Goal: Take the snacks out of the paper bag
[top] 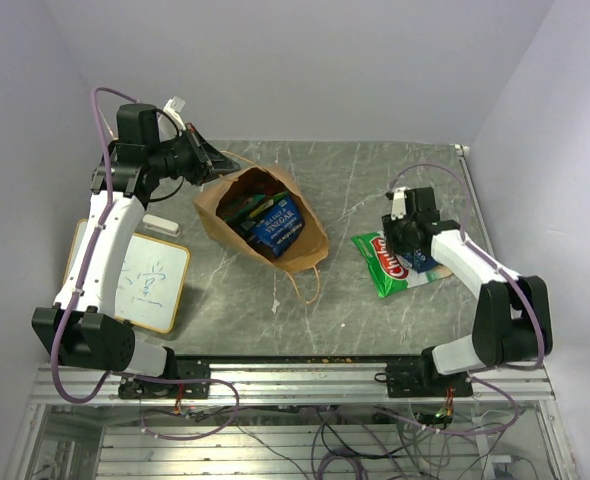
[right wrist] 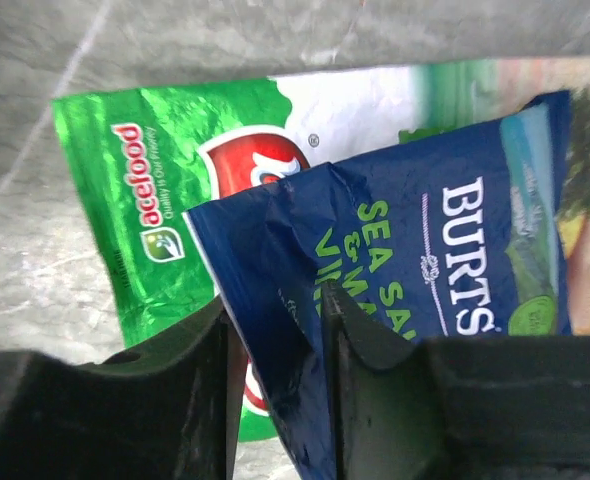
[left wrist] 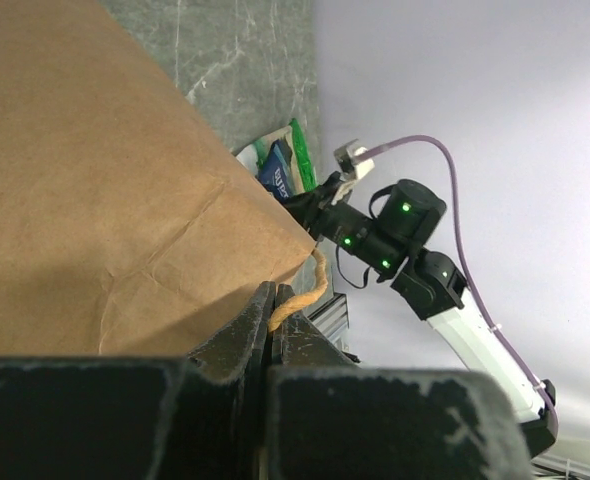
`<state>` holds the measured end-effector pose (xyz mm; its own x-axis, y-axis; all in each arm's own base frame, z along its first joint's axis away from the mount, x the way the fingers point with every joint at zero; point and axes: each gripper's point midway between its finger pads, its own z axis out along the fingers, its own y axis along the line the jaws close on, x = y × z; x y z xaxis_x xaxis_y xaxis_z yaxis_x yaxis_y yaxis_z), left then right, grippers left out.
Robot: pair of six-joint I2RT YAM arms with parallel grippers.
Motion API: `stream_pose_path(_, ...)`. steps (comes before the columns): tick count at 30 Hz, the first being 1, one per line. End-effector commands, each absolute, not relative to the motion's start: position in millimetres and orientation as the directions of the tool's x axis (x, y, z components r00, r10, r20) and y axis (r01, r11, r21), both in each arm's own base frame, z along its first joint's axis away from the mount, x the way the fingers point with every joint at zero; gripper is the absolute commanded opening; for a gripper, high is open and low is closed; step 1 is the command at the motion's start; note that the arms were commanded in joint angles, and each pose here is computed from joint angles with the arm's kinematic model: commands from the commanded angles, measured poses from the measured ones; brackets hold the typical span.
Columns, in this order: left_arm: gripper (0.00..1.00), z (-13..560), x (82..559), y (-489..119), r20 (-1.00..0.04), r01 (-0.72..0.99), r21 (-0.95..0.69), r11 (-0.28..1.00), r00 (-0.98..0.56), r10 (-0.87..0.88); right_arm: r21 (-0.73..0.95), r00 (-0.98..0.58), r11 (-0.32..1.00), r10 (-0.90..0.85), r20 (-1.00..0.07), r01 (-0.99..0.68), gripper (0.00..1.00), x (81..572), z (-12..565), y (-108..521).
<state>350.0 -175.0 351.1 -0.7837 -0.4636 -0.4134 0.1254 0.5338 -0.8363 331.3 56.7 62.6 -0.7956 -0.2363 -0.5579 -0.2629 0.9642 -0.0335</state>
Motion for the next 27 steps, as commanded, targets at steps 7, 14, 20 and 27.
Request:
stream_pose_path(7,0.07,359,346,-175,-0.427,0.162,-0.847,0.507,-0.776,-0.465,-0.066,-0.391,0.911,-0.240,-0.888,-0.408,0.47,362,177,90)
stream_pose_path(14,0.07,357,346,-179,-0.402,0.158,-0.864,0.478,-0.789,-0.465,-0.168,0.013,0.630,-0.243,-0.970,-0.758,0.59,342,246,173)
stream_pose_path(20,0.07,356,345,-181,-0.398,0.159,-0.866,0.473,-0.793,-0.462,-0.504,0.436,0.205,-0.301,-0.848,-0.839,0.61,285,270,270)
stream_pose_path(27,0.07,353,342,-185,-0.389,0.163,-0.872,0.461,-0.803,-0.452,-0.682,0.651,0.013,-0.284,-0.704,-0.731,0.61,262,271,351)
